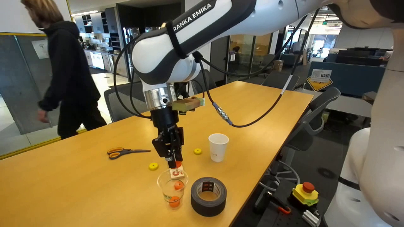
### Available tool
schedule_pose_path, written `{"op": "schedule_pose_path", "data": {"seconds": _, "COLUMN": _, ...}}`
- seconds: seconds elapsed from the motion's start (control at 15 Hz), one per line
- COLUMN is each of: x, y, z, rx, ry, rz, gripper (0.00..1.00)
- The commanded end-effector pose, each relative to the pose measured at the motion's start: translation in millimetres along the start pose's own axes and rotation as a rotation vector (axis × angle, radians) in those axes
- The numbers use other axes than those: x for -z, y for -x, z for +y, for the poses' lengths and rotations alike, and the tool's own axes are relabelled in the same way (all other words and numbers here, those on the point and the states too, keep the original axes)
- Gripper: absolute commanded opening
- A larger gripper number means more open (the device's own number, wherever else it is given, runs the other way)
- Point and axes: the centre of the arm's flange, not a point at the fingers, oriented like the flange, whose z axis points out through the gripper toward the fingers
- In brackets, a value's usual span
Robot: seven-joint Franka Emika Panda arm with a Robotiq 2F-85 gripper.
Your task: Pick up the orange tokens from the table and put them in the colourless cup. Pick up the yellow tokens from the table and put them in the white cup.
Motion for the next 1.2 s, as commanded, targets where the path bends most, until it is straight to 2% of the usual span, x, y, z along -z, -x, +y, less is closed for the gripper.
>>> {"op": "schedule_pose_path", "data": {"seconds": 0.0, "x": -3.2, "y": 10.3, "z": -7.1, "rx": 0.058, "ry": -0.077, "rz": -0.029, "gripper": 0.18}}
{"op": "schedule_pose_path", "data": {"seconds": 0.4, "x": -19.5, "y": 5.3, "z": -9.4, "rx": -0.008, "ry": -0.058, "rz": -0.007, "gripper": 0.18}}
{"op": "schedule_pose_path", "data": {"seconds": 0.73, "x": -27.0, "y": -1.6, "z": -9.9, "rx": -0.045, "ry": -0.036, "rz": 0.055, "gripper": 0.18}}
{"op": "schedule_pose_path", "data": {"seconds": 1.0, "x": -29.9, "y": -3.5, "z": -10.5, "rx": -0.064, "ry": -0.025, "rz": 0.072, "gripper": 0.19}}
{"op": "schedule_pose_path", "data": {"seconds": 1.07, "x": -30.2, "y": -3.8, "z": -10.4, "rx": -0.081, "ry": -0.023, "rz": 0.073, "gripper": 0.59}}
{"op": "schedule_pose_path", "data": {"seconds": 1.13, "x": -29.6, "y": -3.9, "z": -9.4, "rx": -0.085, "ry": -0.021, "rz": 0.072, "gripper": 0.67}}
